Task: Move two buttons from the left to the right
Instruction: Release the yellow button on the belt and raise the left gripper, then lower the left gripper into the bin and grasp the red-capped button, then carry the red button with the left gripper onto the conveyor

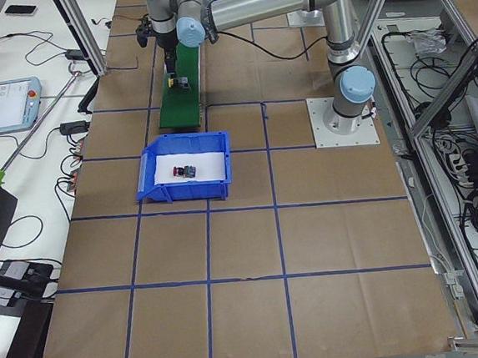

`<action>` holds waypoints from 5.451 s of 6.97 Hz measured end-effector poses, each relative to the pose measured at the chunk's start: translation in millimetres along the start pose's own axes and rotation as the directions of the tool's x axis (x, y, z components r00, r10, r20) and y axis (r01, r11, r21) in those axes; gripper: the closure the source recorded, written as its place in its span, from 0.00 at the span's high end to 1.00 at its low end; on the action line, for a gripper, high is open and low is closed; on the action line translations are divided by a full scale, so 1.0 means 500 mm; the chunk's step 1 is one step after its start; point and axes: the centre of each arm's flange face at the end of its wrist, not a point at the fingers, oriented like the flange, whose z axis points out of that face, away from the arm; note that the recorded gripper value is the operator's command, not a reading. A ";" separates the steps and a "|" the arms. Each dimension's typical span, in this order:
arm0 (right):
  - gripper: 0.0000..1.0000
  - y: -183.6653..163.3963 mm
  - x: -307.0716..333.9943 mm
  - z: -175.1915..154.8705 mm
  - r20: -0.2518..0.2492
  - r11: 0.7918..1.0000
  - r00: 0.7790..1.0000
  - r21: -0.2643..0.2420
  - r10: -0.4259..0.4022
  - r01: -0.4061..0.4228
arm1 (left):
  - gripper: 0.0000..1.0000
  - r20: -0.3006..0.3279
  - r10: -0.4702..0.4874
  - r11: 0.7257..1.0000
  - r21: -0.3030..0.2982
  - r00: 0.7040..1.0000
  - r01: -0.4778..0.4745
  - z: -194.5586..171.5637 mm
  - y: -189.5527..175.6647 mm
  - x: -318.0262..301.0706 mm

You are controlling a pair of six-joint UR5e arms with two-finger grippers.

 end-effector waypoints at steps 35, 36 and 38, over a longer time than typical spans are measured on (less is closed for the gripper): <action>1.00 -0.001 0.000 -0.002 0.000 1.000 1.000 0.003 0.000 0.000 | 0.05 -0.016 0.045 0.998 -0.050 0.999 -0.046 -0.002 0.061 -0.625; 1.00 -0.001 0.000 -0.002 0.000 1.000 1.000 0.003 0.001 -0.001 | 0.05 -0.022 0.013 0.998 -0.061 1.000 -0.014 -0.001 0.056 -0.583; 1.00 -0.001 0.000 -0.002 0.000 1.000 1.000 0.004 0.001 -0.001 | 0.05 -0.015 -0.058 0.996 -0.073 0.998 0.057 0.002 0.033 -0.435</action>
